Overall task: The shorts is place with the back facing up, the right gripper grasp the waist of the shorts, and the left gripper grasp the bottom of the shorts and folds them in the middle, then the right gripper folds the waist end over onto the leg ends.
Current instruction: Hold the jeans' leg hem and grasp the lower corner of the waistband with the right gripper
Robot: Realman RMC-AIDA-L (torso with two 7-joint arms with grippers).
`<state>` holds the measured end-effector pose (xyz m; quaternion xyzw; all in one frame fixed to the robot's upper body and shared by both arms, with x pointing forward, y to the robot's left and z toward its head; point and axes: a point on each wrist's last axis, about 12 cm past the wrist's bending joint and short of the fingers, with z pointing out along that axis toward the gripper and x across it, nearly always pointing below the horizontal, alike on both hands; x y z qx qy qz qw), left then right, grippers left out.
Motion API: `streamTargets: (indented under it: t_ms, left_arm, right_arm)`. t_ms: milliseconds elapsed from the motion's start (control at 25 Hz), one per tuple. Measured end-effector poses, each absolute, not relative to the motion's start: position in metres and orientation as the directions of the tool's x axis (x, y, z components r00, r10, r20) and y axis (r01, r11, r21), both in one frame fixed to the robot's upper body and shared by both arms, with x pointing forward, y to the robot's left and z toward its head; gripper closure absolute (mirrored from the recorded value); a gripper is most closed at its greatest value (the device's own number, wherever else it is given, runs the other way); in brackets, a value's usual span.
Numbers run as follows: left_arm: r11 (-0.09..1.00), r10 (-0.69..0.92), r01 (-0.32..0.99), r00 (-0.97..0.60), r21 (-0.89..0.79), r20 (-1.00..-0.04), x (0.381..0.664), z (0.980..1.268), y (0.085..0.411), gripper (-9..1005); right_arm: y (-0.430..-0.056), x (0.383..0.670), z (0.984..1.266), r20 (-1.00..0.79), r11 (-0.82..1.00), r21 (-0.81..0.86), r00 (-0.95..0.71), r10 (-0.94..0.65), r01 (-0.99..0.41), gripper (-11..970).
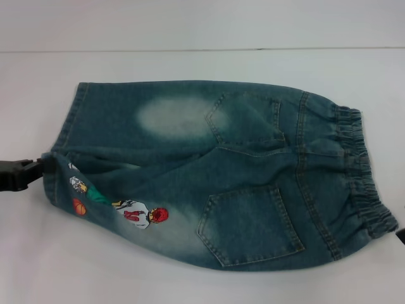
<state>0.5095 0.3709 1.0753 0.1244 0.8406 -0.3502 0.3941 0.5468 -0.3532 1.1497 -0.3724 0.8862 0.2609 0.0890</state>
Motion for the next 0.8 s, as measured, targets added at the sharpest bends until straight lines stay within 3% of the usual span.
streamTargets:
  t_ms: [240,800]
  left_arm:
    - [0.72,-0.069,0.489,-0.656,-0.493,-0.751,0.511,1.075,0.369,993]
    - [0.719,-0.071,0.487,-0.657,-0.495,-0.751,0.512,1.074,0.368,993]
  right_arm:
    - [-0.348,0.554,1.142,-0.267,0.631,0.339,-0.715,-0.646,-0.697,67]
    - [-0.311,0.564,1.131,-0.252,0.574,0.304,-0.645,-0.721,-0.76,68]
